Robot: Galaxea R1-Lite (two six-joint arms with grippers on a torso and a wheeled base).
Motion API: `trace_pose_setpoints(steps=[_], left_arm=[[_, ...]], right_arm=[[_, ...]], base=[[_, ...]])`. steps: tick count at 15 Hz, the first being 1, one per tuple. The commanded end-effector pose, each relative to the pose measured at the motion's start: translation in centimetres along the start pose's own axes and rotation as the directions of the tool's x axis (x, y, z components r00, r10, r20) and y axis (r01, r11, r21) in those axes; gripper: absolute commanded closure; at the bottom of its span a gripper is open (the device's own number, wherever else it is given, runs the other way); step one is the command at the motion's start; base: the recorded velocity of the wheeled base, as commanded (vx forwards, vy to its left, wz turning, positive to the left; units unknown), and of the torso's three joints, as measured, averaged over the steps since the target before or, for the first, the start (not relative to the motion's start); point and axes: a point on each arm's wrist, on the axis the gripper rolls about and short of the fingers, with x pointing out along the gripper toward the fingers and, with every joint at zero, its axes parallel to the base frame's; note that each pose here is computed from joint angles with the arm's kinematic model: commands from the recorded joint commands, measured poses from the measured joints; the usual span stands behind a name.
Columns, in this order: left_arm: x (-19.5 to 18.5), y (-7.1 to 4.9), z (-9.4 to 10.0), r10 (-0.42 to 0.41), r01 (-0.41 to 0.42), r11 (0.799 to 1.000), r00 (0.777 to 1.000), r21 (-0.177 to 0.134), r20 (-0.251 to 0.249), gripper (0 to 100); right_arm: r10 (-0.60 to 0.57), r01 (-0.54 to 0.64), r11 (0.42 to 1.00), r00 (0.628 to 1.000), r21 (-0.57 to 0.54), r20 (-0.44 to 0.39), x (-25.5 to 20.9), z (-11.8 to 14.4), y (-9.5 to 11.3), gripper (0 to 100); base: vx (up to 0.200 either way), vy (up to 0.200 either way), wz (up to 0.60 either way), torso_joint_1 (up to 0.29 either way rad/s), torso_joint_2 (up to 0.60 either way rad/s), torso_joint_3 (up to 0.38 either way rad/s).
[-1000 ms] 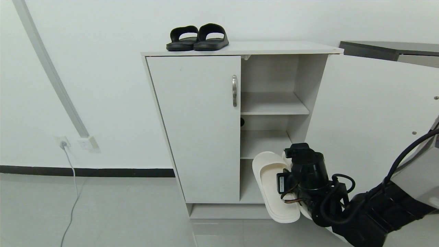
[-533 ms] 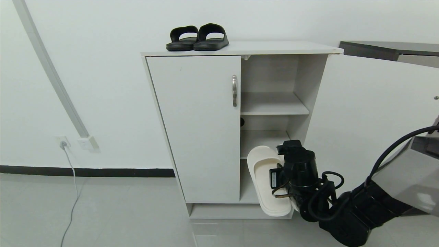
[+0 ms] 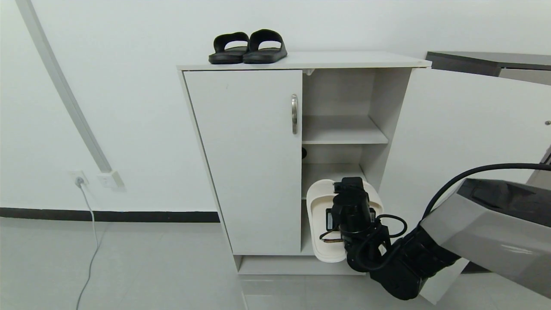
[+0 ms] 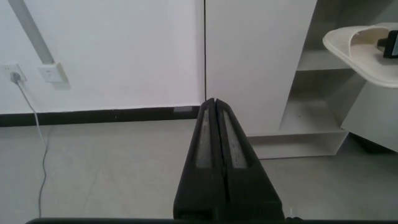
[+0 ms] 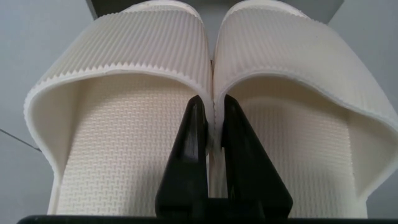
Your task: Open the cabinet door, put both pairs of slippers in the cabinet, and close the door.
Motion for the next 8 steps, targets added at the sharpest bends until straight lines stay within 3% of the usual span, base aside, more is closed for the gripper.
trace_pose_setpoints(steps=[1, 5, 8], left_arm=[[0.01, 0.0, 0.01, 0.001, -0.001, 1.0, 1.0, 0.0, -0.002, 100], [0.01, 0.0, 0.01, 0.001, -0.001, 1.0, 1.0, 0.0, -0.002, 100], [0.01, 0.0, 0.01, 0.001, -0.001, 1.0, 1.0, -0.008, -0.002, 100]], right_arm=[[0.0, -0.001, 1.0, 1.0, -0.005, -0.005, 0.07, -0.3, 0.11, 100], [-0.003, 0.002, 1.0, 1.0, -0.007, -0.011, 0.16, -0.62, 0.04, 100], [0.002, -0.002, 1.0, 1.0, -0.007, -0.013, 0.12, -0.74, 0.07, 100]], base=[[0.0, -0.2, 0.0, 0.002, 0.01, 0.002], [0.0, -0.2, 0.0, 0.005, 0.0, 0.002], [0.0, 0.0, 0.0, 0.0, 0.0, 0.0]])
